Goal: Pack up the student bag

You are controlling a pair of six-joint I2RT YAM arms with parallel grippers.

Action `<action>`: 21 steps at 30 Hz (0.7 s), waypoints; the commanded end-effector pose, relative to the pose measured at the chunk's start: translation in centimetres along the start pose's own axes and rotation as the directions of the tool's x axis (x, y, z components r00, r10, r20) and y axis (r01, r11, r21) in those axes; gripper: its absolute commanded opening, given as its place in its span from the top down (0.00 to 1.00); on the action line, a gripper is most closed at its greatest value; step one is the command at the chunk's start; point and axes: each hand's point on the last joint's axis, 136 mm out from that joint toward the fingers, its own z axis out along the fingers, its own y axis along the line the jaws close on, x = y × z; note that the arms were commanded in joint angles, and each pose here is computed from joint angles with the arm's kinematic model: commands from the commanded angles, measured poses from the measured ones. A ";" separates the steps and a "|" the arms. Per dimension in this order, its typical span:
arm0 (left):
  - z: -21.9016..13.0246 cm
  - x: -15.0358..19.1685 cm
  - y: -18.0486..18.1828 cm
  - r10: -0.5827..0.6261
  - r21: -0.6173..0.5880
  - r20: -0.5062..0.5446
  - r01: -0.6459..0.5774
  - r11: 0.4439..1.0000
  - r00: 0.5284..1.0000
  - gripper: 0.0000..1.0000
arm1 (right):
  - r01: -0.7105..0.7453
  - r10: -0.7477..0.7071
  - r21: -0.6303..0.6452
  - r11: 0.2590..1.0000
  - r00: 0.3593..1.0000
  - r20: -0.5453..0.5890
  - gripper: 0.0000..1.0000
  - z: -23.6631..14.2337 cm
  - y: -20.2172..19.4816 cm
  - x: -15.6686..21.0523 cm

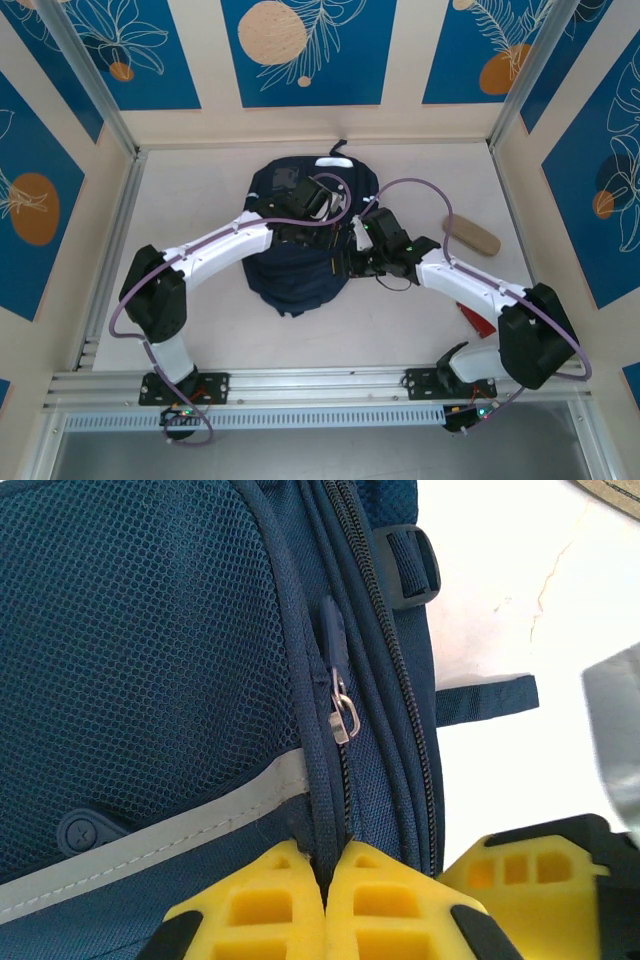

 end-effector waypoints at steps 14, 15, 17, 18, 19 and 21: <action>-2.2 -4.0 -0.7 -0.011 0.040 0.117 0.006 0.999 0.993 1.00 | 0.029 -0.033 0.066 0.997 0.998 0.059 0.93 -0.1 -0.4 -2.0; -2.1 -4.0 -0.7 -0.011 0.042 0.115 0.006 0.999 0.993 1.00 | 0.031 -0.034 0.057 0.998 0.998 0.060 0.88 -0.1 -0.3 -2.1; -2.2 -4.0 -0.7 -0.012 0.045 0.114 0.007 0.999 0.993 1.00 | 0.037 -0.039 0.035 0.999 0.998 0.052 0.77 0.1 0.1 -2.0; -2.2 -4.0 -0.7 -0.012 0.046 0.114 0.007 0.999 0.993 1.00 | 0.043 -0.045 0.032 0.999 0.998 0.048 0.73 0.2 0.3 -2.0; -2.2 -4.0 -0.7 -0.014 0.047 0.114 0.008 0.999 0.993 1.00 | 0.044 -0.046 0.041 0.998 0.998 0.044 0.72 0.4 0.2 -2.0; -2.3 -4.1 -0.7 -0.014 0.049 0.115 0.008 0.999 0.993 1.00 | 0.061 -0.063 0.055 0.997 0.997 0.042 0.72 0.6 0.2 -2.1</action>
